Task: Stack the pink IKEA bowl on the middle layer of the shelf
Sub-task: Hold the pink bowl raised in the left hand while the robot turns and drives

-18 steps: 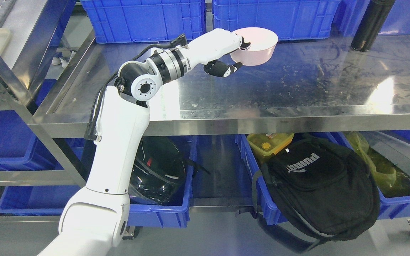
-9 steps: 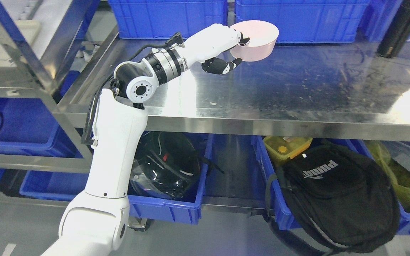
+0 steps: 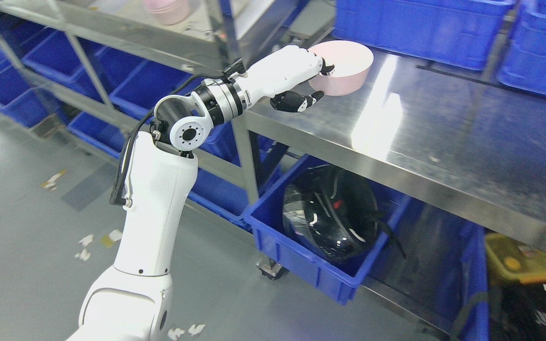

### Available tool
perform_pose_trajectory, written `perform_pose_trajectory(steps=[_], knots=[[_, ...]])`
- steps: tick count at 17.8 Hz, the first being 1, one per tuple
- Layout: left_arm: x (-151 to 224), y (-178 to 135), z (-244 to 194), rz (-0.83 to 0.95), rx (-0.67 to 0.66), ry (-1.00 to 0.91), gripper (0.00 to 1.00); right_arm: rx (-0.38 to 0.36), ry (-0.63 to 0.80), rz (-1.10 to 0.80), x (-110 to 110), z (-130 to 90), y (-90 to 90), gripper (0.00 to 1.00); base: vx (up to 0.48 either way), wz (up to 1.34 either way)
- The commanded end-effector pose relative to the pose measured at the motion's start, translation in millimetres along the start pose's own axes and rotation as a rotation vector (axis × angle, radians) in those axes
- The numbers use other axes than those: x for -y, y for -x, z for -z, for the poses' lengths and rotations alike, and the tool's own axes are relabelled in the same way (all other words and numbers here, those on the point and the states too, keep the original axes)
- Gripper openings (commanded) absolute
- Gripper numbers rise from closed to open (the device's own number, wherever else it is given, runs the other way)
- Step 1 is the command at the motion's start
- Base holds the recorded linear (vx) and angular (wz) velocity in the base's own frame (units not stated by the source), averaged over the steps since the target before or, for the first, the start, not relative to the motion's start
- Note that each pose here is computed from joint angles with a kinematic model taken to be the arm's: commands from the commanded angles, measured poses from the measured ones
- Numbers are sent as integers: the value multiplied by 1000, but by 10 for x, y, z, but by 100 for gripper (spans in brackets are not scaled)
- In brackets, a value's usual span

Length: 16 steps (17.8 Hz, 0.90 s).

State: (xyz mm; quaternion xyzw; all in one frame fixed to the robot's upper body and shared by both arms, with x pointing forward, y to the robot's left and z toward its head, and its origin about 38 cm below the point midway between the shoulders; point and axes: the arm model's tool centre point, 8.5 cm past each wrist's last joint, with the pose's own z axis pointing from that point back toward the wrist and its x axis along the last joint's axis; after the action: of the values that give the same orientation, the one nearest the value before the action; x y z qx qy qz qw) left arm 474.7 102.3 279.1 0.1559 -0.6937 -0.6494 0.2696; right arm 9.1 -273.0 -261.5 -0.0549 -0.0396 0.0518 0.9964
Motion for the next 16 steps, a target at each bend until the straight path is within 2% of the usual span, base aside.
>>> perform_pose_trajectory(steps=[1, 16], knots=[[23, -35, -52, 22, 4, 8, 4, -5, 15, -2, 101, -3, 89, 100, 46, 1171], [-4, -36, -122, 24, -8, -14, 6, -5, 15, -2, 101, -3, 89, 100, 37, 717]])
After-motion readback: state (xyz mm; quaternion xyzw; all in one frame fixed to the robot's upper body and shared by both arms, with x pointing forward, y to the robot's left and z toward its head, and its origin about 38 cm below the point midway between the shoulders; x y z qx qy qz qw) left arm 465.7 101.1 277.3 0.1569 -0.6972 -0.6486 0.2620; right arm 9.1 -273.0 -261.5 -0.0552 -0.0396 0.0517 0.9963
